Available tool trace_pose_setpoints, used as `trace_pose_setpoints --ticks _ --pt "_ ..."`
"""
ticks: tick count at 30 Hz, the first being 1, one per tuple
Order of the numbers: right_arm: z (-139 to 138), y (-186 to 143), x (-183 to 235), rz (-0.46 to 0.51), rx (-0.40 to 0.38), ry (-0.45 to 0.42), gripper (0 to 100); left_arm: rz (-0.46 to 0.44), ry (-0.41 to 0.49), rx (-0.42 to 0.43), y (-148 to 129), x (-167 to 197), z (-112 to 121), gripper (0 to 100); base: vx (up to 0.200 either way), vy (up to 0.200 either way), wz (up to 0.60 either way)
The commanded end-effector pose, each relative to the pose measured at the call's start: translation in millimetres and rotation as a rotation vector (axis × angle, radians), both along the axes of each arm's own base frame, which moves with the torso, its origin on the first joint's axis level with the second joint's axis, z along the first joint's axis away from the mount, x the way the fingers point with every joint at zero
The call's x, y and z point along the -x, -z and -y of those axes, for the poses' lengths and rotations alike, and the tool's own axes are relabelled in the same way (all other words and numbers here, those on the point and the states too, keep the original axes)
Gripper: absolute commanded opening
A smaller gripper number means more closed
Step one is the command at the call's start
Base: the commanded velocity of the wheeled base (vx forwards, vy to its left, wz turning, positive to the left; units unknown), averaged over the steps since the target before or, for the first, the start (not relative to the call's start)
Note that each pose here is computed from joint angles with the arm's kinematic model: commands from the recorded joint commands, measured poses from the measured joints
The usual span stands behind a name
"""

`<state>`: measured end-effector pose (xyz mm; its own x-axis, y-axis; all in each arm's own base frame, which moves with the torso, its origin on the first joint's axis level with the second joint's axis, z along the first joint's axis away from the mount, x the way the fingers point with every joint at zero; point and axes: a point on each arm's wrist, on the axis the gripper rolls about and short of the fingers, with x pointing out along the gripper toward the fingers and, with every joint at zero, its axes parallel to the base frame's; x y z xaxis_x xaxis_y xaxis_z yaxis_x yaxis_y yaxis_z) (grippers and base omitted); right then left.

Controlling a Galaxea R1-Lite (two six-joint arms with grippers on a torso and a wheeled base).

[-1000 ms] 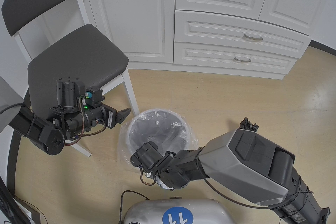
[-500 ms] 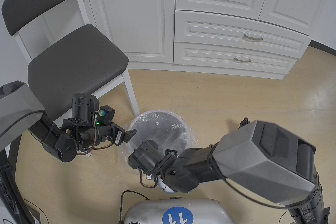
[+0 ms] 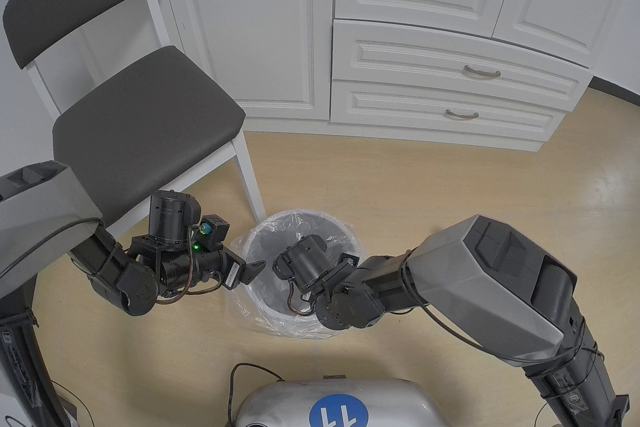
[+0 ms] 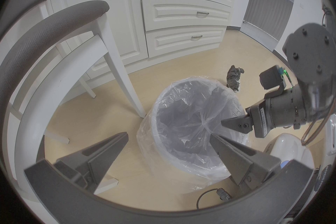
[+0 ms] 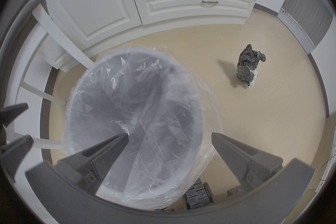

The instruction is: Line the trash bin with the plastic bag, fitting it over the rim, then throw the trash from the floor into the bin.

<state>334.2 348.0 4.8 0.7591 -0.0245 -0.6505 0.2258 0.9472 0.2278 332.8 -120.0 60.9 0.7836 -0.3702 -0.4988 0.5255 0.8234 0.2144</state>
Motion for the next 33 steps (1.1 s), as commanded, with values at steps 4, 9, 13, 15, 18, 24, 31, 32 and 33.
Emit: trace_pose_setpoints --ticks 4,9,13,15,18,24,31,32,33 --pt "9.5 2.2 1.7 -0.021 0.062 -0.004 100 0.003 -0.004 0.001 0.2 -1.3 -1.2 100 0.0 0.0 0.0" --pt "17.2 -8.4 8.6 -0.025 0.1 -0.024 100 0.01 -0.017 0.003 -2.1 -3.1 -5.2 100 0.0 0.0 0.0" --pt "31.6 -10.8 28.7 -0.076 0.2 -0.096 100 0.014 -0.023 0.005 -3.5 -3.3 -7.4 100 0.0 0.0 0.0" --pt "36.6 -4.4 34.2 -0.104 0.243 -0.12 100 0.017 -0.023 0.006 -4.2 -3.7 -6.8 100 0.0 0.0 0.0" --pt "41.6 4.1 39.7 -0.137 0.292 -0.147 100 0.019 -0.026 0.005 -4.5 -4.0 -6.7 100 0.0 0.0 0.0" --pt "43.7 24.9 51.7 -0.218 0.335 -0.233 100 0.016 -0.026 0.004 -4.1 -3.1 -7.1 100 0.0 0.0 0.0" --pt "34.9 21.8 43.8 -0.14 0.267 -0.216 100 0.015 -0.021 0.003 -3.6 -2.0 -5.7 100 0.0 0.0 0.0" --pt "34.4 18.3 40.7 -0.12 0.247 -0.21 100 0.015 -0.019 0.003 -3.6 -1.9 -5.2 100 0.0 0.0 0.0" --pt "34.7 17.4 40.0 -0.116 0.243 -0.206 100 0.014 -0.019 0.002 -3.0 -1.9 -5.1 100 0.0 0.0 0.0"
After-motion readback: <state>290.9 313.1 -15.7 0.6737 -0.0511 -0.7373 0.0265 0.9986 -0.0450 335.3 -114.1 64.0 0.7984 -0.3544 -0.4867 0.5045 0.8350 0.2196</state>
